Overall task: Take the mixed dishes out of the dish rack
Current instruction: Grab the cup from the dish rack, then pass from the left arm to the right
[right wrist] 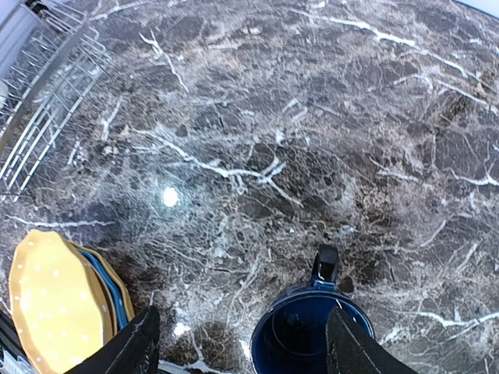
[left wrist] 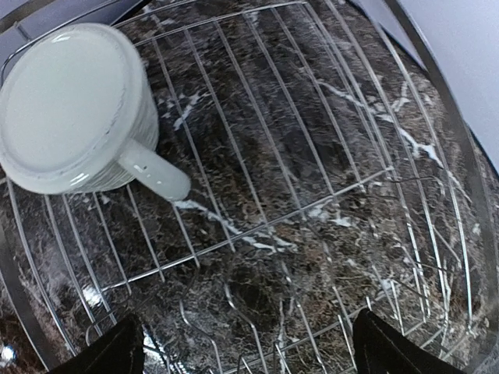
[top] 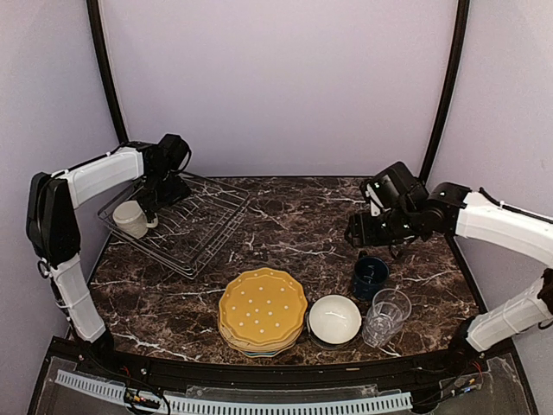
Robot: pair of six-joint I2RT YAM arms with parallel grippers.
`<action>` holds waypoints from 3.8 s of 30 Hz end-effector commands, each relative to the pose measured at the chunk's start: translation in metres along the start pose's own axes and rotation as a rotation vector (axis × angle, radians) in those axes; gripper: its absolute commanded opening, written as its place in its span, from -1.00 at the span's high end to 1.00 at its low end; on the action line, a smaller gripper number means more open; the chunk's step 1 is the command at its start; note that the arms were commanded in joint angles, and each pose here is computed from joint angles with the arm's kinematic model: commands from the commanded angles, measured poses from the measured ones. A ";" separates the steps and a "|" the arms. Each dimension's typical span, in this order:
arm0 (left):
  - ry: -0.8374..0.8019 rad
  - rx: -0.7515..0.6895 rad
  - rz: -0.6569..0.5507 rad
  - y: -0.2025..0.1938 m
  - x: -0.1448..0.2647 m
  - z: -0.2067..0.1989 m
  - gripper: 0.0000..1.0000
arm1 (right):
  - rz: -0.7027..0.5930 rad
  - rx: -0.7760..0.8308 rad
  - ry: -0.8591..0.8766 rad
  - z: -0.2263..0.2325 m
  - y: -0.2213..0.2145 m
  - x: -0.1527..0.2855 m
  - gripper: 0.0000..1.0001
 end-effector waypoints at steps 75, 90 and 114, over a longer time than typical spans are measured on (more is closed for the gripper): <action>-0.877 -0.085 -0.088 0.069 0.143 -0.069 0.98 | -0.158 -0.052 0.231 0.029 0.026 0.028 -0.58; -1.363 -0.034 0.192 0.008 0.188 -0.110 0.98 | -0.260 -0.148 0.728 0.130 0.100 0.022 -0.92; -1.504 -0.092 0.458 -0.123 0.202 -0.130 0.99 | -0.394 -0.534 1.207 0.153 0.142 -0.018 -0.68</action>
Point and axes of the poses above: each gripper's point midway between its finger pads, its own x axis back along the fingers, its own z axis along the line the jaws close on, y = z × x, the point moved 2 cm from there along x, back along the fingers, and after that the axes turned 2 degrees about x, right-handed, at the moved point
